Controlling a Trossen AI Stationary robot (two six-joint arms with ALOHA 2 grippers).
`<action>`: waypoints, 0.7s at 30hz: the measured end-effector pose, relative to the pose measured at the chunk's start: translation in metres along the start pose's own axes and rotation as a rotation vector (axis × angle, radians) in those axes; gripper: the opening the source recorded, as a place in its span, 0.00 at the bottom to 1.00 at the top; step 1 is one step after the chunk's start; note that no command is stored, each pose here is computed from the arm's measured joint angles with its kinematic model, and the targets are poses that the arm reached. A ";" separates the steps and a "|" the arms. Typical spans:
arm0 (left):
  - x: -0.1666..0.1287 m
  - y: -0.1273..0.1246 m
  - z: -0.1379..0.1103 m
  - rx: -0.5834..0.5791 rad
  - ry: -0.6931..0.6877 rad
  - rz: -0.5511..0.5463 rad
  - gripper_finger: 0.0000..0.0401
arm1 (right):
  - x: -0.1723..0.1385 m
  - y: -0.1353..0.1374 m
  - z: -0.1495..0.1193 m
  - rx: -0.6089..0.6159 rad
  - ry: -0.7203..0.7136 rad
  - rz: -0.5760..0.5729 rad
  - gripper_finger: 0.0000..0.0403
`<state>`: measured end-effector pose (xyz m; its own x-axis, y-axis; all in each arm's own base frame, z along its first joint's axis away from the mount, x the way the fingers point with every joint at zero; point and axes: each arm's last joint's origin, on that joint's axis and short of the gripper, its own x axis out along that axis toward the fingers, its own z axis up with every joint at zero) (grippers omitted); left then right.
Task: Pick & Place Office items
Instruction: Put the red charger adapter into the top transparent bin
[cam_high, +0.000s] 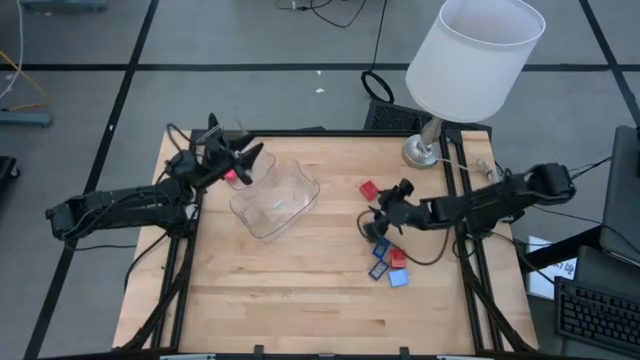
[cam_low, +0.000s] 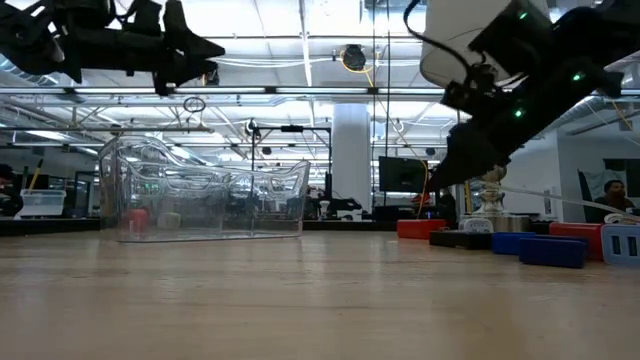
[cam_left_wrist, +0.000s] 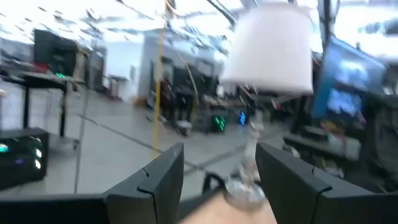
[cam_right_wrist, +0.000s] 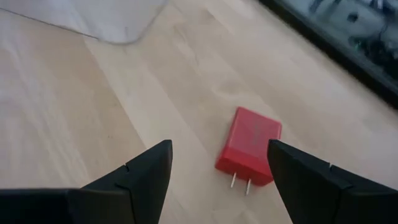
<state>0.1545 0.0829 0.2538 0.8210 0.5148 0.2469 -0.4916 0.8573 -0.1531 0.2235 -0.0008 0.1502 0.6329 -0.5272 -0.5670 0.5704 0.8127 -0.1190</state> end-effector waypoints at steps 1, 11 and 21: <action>0.001 0.000 0.000 0.005 0.022 0.001 0.50 | 0.003 -0.002 -0.001 0.022 0.016 -0.001 0.63; 0.006 0.004 -0.002 0.048 0.066 0.035 0.69 | 0.027 -0.023 -0.006 0.093 0.099 -0.107 0.63; 0.006 0.001 -0.003 0.064 0.077 -0.060 0.77 | 0.030 -0.021 0.006 0.111 0.001 -0.030 0.63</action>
<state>0.1595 0.0866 0.2527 0.8682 0.4629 0.1788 -0.4565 0.8863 -0.0781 0.2341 -0.0351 0.1406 0.6140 -0.5509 -0.5653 0.6439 0.7638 -0.0448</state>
